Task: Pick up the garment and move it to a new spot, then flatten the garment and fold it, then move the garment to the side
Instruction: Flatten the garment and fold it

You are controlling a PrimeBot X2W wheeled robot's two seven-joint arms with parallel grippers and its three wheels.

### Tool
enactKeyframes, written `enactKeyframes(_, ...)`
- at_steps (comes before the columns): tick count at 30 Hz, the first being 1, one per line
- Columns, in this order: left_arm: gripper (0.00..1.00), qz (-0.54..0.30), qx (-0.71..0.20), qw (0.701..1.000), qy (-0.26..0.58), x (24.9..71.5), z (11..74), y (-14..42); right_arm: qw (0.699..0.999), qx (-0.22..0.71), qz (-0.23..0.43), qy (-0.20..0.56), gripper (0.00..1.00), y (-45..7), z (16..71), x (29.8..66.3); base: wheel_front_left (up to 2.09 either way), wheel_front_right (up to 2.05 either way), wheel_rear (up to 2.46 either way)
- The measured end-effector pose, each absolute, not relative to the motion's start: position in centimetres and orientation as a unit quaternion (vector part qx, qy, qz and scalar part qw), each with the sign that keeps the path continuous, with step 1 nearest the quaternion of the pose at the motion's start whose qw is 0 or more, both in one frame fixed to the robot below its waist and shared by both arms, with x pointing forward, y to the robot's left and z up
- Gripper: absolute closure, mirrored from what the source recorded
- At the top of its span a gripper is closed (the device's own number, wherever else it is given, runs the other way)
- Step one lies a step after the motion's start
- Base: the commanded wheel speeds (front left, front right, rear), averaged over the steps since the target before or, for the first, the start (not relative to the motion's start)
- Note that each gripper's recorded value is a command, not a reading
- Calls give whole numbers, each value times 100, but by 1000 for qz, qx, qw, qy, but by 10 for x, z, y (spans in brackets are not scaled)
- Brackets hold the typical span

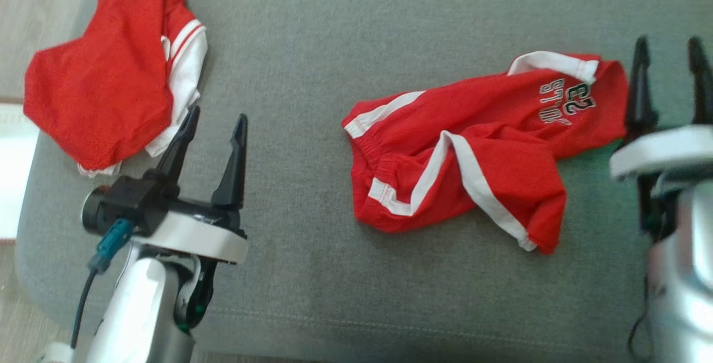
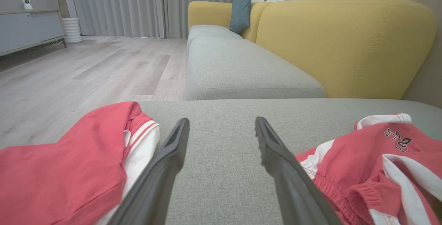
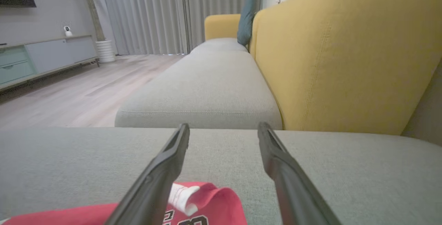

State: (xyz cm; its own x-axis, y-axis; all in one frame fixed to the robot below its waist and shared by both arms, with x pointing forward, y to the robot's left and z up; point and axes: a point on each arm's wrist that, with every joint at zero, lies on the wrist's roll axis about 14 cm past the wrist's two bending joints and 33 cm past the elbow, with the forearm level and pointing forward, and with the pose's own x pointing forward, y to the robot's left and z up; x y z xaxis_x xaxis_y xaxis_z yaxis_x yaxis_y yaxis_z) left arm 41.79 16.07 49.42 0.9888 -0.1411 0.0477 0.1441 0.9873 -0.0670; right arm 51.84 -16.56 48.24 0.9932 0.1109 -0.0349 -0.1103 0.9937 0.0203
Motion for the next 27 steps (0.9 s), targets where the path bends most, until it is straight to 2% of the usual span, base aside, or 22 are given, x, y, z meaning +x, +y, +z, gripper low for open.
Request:
enactKeyframes(5, 0, -71, -34, 997, -22, 406, 496, 160, 998, 13, 68, 4, 0, -154, 489, 472, 0, 0, 0)
enactKeyframes(10, 0, -77, -31, 996, -22, 396, 497, 156, 996, 15, 83, 26, 0, -146, 486, 428, 0, 0, 0)
enactKeyframes(15, 0, -82, -31, 996, -22, 387, 498, 153, 995, 32, 83, 44, 0, -145, 486, 398, 0, 0, 0)
enactKeyframes(27, 0, -88, -25, 996, -16, 385, 493, 152, 992, 46, 94, 64, 0, -138, 483, 383, 0, 0, 0)
